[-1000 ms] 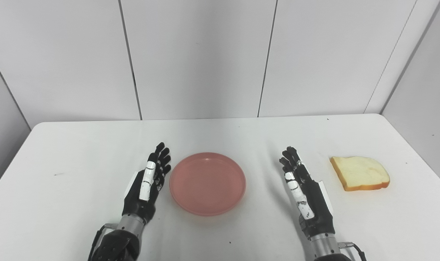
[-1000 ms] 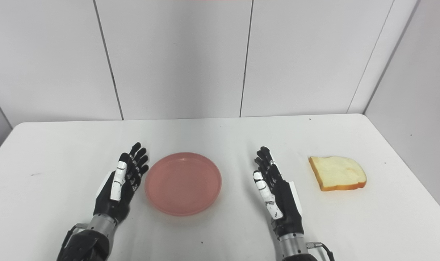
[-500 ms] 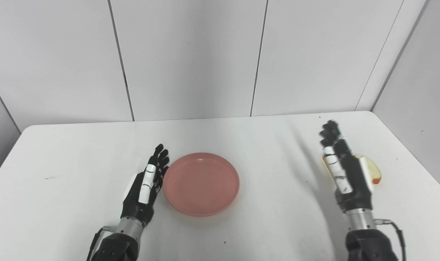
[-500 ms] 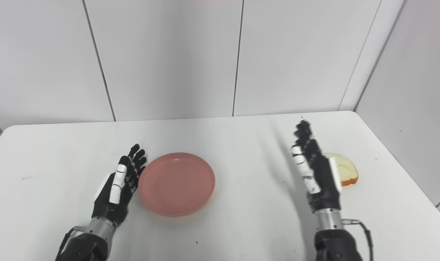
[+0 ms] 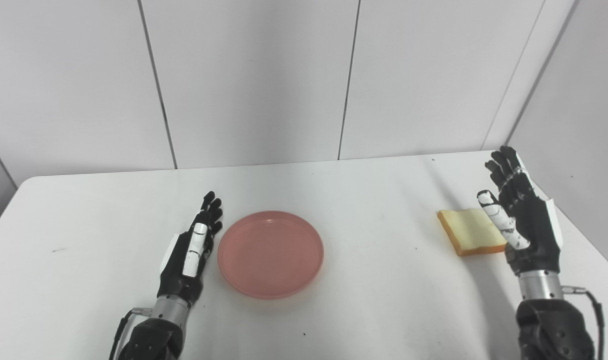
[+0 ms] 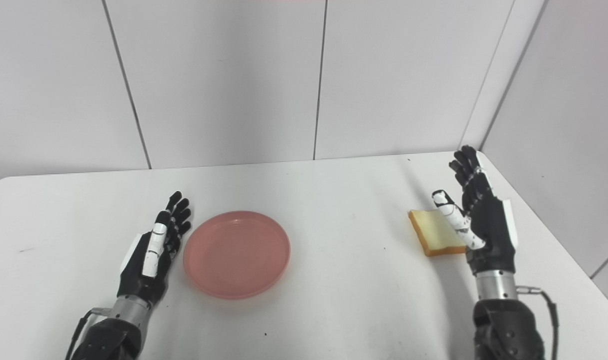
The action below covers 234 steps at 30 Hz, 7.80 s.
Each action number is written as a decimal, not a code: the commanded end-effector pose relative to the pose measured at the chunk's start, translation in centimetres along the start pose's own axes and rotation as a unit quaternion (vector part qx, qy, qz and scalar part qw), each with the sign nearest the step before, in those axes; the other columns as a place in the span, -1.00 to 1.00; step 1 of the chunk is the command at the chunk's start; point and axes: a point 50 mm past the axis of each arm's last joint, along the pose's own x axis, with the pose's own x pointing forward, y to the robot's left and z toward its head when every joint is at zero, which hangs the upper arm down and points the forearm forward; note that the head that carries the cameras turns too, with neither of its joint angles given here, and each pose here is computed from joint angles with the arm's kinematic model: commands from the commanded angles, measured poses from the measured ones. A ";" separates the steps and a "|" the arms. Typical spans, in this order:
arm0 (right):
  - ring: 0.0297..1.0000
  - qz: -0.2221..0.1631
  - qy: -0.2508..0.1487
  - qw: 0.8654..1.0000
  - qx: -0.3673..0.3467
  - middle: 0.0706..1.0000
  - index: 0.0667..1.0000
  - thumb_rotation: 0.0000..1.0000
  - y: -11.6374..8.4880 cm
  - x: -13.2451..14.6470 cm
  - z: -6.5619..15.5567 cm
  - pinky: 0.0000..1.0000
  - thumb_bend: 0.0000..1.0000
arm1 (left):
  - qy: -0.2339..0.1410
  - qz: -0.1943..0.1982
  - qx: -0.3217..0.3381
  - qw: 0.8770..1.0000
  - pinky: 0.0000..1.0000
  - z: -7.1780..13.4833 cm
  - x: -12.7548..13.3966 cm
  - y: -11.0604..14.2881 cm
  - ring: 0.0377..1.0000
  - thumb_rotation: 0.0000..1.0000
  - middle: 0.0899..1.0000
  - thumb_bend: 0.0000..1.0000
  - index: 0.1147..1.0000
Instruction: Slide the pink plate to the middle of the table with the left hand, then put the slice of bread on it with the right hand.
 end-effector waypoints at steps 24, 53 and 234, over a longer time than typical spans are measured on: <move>0.92 0.177 0.044 0.938 -0.295 0.93 0.89 -0.14 -7.8 7.1 5.4 0.76 0.73 | -0.057 0.013 0.003 0.998 1.00 2.9 0.7 2.9 1.00 1.00 1.00 0.42 0.96; 1.00 0.360 0.185 0.747 -0.528 1.00 1.00 -0.63 -3.9 13.9 5.8 0.96 1.00 | -0.051 0.006 -0.001 0.999 1.00 3.8 -0.3 3.2 1.00 1.00 1.00 0.45 0.95; -0.05 0.571 -0.132 0.666 -0.461 -0.04 -0.15 -1.00 31.3 13.2 8.0 -0.16 0.05 | -0.054 0.058 0.013 0.997 1.00 3.7 0.7 -1.8 1.00 1.00 1.00 0.44 0.95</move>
